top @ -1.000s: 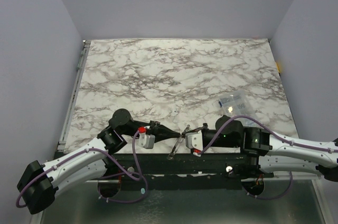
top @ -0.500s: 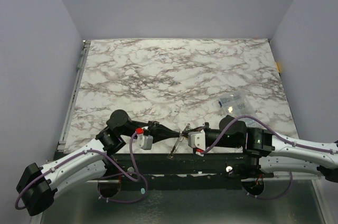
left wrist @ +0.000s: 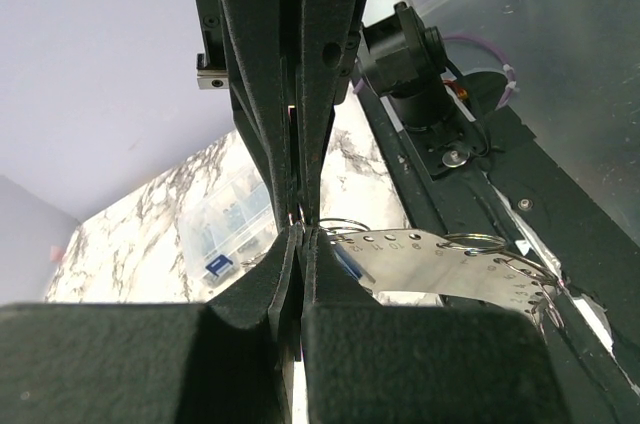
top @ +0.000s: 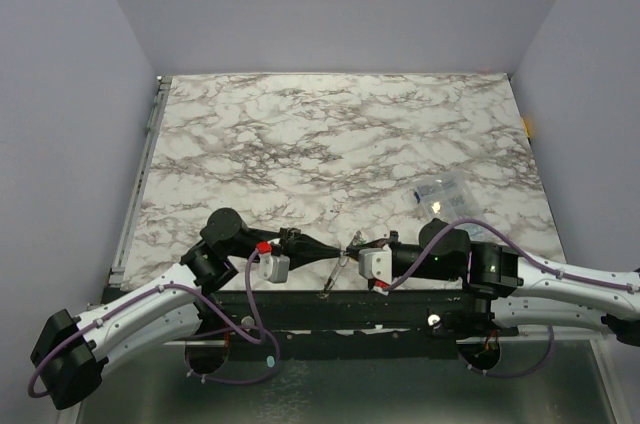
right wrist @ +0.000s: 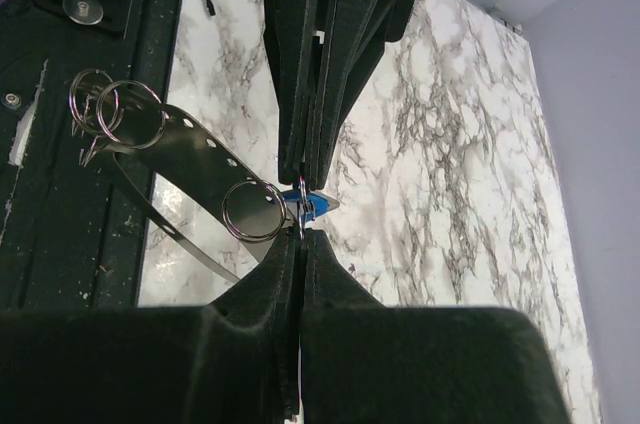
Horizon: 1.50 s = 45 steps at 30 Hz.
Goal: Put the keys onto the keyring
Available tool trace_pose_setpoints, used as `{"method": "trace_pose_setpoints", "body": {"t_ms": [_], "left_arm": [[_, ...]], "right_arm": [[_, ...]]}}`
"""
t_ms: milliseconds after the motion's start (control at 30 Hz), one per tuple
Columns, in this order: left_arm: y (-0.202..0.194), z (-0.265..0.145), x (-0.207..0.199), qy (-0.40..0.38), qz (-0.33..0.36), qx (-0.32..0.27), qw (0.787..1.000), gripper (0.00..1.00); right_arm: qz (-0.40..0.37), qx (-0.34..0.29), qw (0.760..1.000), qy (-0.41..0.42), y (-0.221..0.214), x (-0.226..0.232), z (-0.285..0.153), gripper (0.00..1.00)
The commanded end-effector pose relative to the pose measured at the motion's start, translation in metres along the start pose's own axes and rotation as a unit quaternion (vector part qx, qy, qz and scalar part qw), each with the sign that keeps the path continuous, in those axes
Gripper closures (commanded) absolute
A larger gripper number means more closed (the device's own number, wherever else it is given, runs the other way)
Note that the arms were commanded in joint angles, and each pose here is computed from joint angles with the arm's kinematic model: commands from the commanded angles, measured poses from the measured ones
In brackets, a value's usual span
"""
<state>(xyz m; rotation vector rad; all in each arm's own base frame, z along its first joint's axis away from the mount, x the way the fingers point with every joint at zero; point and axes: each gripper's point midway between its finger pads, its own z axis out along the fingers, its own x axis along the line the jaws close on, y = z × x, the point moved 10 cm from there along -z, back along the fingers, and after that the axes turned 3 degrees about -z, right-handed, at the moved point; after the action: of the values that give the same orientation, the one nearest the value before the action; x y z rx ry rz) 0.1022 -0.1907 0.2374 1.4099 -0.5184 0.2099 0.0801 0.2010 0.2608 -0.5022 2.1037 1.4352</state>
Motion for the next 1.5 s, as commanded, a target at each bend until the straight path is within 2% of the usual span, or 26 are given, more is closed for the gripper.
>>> {"method": "trace_pose_setpoints", "body": {"t_ms": [0,67,233,367,733,1100,1467], "left_arm": [[-0.002,-0.002,-0.004,0.002,-0.001,0.002,1.000,1.00],[-0.003,-0.002,-0.004,0.009,0.002,0.004,1.000,1.00],[-0.001,-0.007,-0.001,0.043,0.021,0.011,0.999,0.75],[0.000,-0.008,0.000,0.053,0.029,0.012,0.998,0.69],[0.000,-0.009,0.003,0.066,0.041,0.018,0.997,0.69],[-0.005,-0.004,0.000,0.033,0.014,0.015,0.999,0.69],[-0.005,0.000,-0.003,0.004,0.001,0.006,1.000,0.69]], "right_arm": [[0.004,-0.012,0.999,-0.041,0.006,-0.010,-0.002,0.99],[0.004,-0.015,0.999,-0.043,0.007,-0.010,-0.003,0.99],[0.004,-0.016,0.999,-0.044,0.007,-0.010,-0.004,0.99],[0.005,-0.024,0.999,-0.028,0.008,-0.008,-0.002,0.99],[-0.007,-0.042,0.999,0.014,0.009,-0.001,0.002,0.99],[-0.008,-0.074,0.997,0.017,0.016,-0.002,0.002,0.99],[-0.005,-0.067,0.998,0.006,0.015,-0.004,0.005,0.99]]}}
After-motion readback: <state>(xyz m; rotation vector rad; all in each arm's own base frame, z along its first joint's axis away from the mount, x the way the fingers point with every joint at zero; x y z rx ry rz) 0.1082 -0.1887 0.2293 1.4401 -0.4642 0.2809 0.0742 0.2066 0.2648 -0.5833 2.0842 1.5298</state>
